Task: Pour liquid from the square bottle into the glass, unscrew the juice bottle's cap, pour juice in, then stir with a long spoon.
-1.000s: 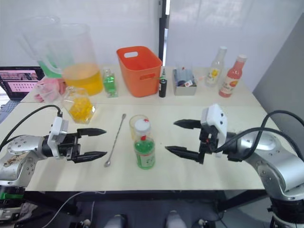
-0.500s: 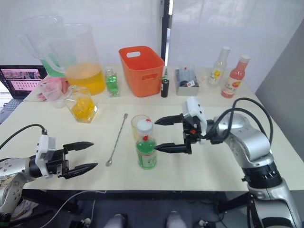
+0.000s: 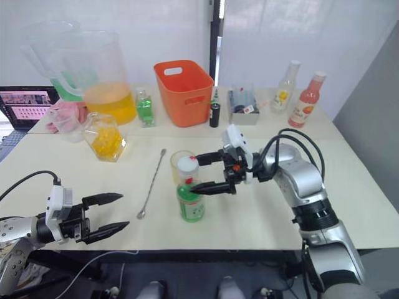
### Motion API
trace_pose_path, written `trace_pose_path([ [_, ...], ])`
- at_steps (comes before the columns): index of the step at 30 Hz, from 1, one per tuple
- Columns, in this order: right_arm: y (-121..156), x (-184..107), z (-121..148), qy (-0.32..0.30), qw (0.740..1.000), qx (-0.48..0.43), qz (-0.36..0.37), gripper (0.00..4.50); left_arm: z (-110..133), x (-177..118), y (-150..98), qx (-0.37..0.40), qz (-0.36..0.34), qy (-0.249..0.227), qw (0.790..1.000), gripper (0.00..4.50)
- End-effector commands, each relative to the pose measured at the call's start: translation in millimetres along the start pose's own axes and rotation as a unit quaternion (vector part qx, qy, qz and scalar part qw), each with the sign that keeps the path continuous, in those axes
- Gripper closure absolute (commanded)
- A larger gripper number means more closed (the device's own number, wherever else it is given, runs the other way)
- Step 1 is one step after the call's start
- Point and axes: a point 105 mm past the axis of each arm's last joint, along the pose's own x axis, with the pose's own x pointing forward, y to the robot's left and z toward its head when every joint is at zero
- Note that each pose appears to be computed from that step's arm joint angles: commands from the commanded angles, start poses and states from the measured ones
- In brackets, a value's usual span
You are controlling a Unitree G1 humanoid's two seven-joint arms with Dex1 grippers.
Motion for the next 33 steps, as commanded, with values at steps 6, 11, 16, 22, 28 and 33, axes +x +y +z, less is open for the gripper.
trace_pose_path([
  [6, 0, 1, 13, -0.017, 0.999, -0.031, -0.003, 3.12, 9, 1, 0, 0.012, -0.005, -0.006, 1.000, 0.00],
  [11, 1, -1, 15, -0.020, 0.998, -0.048, -0.029, 3.12, 9, 5, 3, 0.013, -0.012, -0.007, 1.000, 0.00],
  [16, 2, -8, 24, -0.030, 0.987, -0.083, -0.132, 3.12, 14, 9, 5, 0.008, -0.035, -0.017, 0.999, 0.00],
  [22, 24, -2, 25, -0.042, 0.971, -0.058, -0.228, 3.12, 26, 18, 13, 0.009, -0.064, -0.038, 0.997, 0.00],
  [28, 35, 7, 24, -0.058, 0.952, -0.021, -0.300, 3.12, 27, 35, 16, 0.010, -0.105, -0.044, 0.993, 0.00],
  [33, 35, 10, 15, -0.066, 0.930, 0.044, -0.358, 3.12, 35, 44, 19, 0.023, -0.131, -0.061, 0.989, 0.00],
])
